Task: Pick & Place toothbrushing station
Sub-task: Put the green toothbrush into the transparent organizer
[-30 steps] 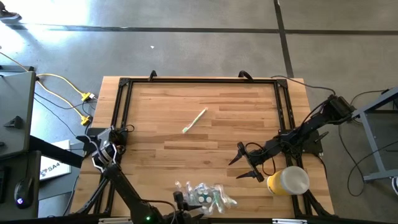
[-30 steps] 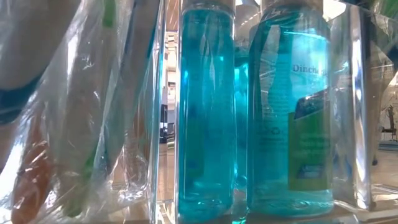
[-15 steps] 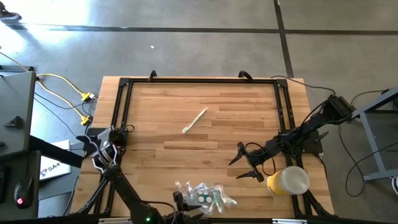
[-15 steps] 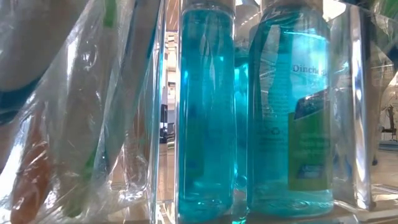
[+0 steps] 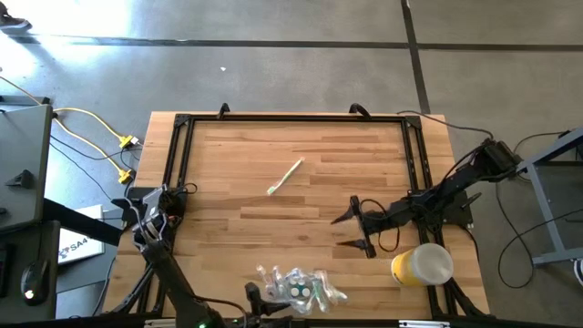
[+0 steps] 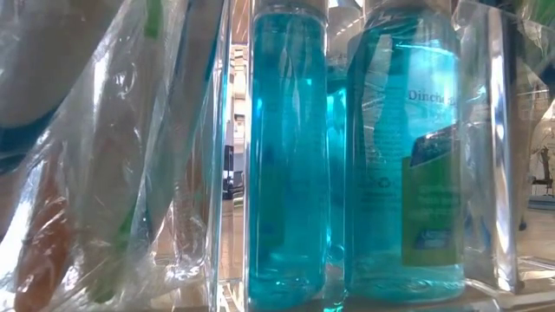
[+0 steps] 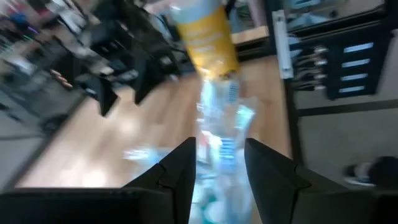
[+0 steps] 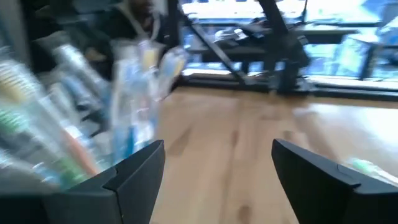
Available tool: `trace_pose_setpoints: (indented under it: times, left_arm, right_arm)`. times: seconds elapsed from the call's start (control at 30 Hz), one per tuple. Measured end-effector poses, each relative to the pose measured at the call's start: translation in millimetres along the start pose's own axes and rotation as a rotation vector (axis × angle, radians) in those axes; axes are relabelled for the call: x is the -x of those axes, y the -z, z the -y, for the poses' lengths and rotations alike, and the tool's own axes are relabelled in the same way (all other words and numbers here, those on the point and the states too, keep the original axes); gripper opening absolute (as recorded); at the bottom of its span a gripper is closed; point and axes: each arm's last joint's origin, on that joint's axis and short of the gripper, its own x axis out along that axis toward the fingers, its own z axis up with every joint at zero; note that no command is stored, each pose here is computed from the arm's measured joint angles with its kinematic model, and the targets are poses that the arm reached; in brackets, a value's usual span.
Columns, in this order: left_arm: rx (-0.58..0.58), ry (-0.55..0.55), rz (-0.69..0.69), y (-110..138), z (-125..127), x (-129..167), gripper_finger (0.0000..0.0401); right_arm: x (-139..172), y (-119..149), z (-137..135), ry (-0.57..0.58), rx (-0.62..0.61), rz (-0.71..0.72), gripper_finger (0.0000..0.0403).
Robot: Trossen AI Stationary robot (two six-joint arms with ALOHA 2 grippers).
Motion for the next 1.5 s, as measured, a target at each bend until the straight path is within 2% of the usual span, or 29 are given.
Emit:
trace_pose_setpoints:
  times: [0.13, 0.2, 0.3, 0.4, 0.47, 0.63, 0.8, 0.9, 0.97, 1.03, 1.17, 1.33, 1.5]
  left_arm:
    - [-0.086, -0.091, 0.031, -10, -10, 13, 0.0132]
    - [-0.135, -0.13, 0.035, -15, -18, 20, 0.0132]
    - [-0.173, -0.144, 0.008, -27, -33, 25, 0.0132]
    - [-0.194, -0.159, -0.029, -36, -55, 27, 0.0132]
    - [-0.208, -0.163, -0.065, -40, -71, 26, 0.0132]
    - [-0.155, -0.188, -0.154, -57, -121, 24, 0.0132]
    - [-0.089, -0.154, -0.278, -71, -167, 18, 0.0132]
    - [-0.037, -0.094, -0.341, -80, -193, 18, 0.0132]
    - [-0.013, -0.089, -0.358, -84, -207, 15, 0.0132]
    - [-0.002, -0.091, -0.364, -87, -218, 13, 0.0132]
    - [0.006, -0.095, -0.364, -93, -237, 14, 0.0132]
    - [0.018, -0.073, -0.372, -100, -267, 19, 0.0132]
    - [0.085, -0.046, -0.353, -107, -303, 36, 0.0132]
  right_arm:
    - [0, -10, 13, 0.103, 0.03, 0.04, 0.0288]
    - [1, -16, 22, 0.15, 0.111, 0.042, 0.0288]
    - [-2, -38, 38, 0.215, 0.218, 0.054, 0.0288]
    - [-8, -64, 60, 0.289, 0.244, -0.024, 0.0288]
    - [-11, -79, 76, 0.325, 0.24, -0.135, 0.0288]
    - [-15, -129, 116, 0.398, 0.176, -0.331, 0.0288]
    - [-20, -155, 154, 0.535, 0.008, -0.461, 0.0288]
    - [-27, -153, 173, 0.592, -0.134, -0.526, 0.0288]
    - [-33, -147, 181, 0.574, -0.212, -0.544, 0.0288]
    - [-39, -138, 183, 0.517, -0.232, -0.573, 0.0288]
    - [-63, -124, 186, 0.432, -0.177, -0.558, 0.0288]
    - [-93, -94, 183, 0.356, 0.021, -0.639, 0.0274]
    - [-114, -68, 184, 0.351, 0.074, -0.672, 0.0255]
